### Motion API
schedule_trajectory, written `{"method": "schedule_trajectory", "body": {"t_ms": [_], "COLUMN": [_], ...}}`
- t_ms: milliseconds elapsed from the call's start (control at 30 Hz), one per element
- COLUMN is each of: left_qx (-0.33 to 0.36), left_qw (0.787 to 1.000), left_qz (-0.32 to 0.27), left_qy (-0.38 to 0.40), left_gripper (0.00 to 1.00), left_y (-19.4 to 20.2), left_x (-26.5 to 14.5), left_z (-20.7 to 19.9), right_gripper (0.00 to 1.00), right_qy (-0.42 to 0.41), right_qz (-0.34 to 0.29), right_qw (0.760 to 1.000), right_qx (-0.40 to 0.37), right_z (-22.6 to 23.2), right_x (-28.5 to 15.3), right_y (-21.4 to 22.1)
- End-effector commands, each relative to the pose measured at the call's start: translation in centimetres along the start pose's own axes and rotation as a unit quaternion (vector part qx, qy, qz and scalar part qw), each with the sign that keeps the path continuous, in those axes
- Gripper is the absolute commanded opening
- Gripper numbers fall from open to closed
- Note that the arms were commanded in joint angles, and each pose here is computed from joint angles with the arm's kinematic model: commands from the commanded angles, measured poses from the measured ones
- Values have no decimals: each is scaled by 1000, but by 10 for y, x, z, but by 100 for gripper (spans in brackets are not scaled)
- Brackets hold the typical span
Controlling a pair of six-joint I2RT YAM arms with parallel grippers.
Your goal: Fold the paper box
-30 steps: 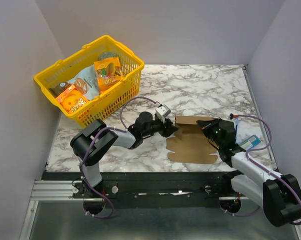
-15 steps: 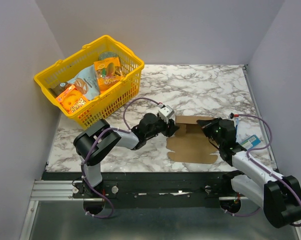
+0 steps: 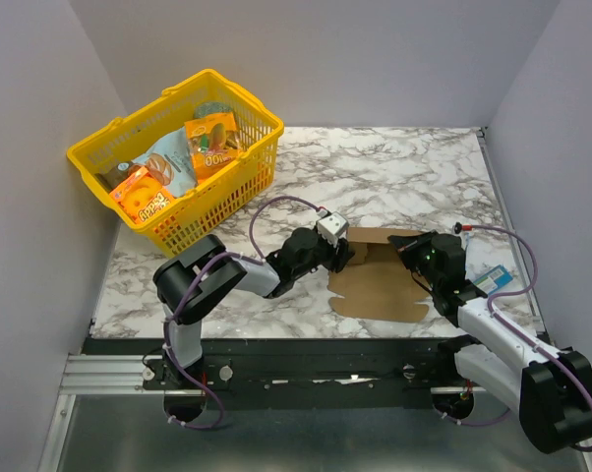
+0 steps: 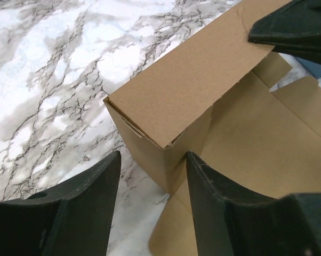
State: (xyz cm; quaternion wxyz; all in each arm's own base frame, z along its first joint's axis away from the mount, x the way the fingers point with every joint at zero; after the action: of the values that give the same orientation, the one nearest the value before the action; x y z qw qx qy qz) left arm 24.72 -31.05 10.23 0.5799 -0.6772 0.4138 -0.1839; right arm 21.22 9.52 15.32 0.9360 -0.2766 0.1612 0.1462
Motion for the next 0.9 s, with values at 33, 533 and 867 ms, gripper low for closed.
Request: {"method": "schedule_trajectory", "body": {"t_ms": [33,533,867], "left_qx": [-6,-61,-83], "left_qw": [1000,996,984], "left_qz": [6,-38,-73], "left_qy": [-28,-55,-142], "left_gripper": [66,67,55], "left_y": [9,9,12], "left_x": [5,18,15], "left_z": [8,12,24], "right_gripper": [0,1,1], "right_qy": [13,16,17], "right_qz": [28,34,34], "right_qw": [999,999,999], "right_qx": [-8,-3,0], "right_z": [-3,-5,-7], "right_x": [-4,-4,-4], "right_y": [5,8,8]}}
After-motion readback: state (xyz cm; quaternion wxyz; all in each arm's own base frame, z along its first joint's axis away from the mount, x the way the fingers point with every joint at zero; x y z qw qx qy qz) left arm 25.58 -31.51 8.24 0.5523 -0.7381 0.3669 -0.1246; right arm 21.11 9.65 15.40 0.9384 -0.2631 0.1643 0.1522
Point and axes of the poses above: each gripper's point midway between its finger pads, its own x axis out along the fingers, its own z axis along the line the jaws close on, y = z × x, the point moved 10 cm from there along -x, back along the fingers, and after that the axes turned 6 degrees about -x, right-handed, at the moved point
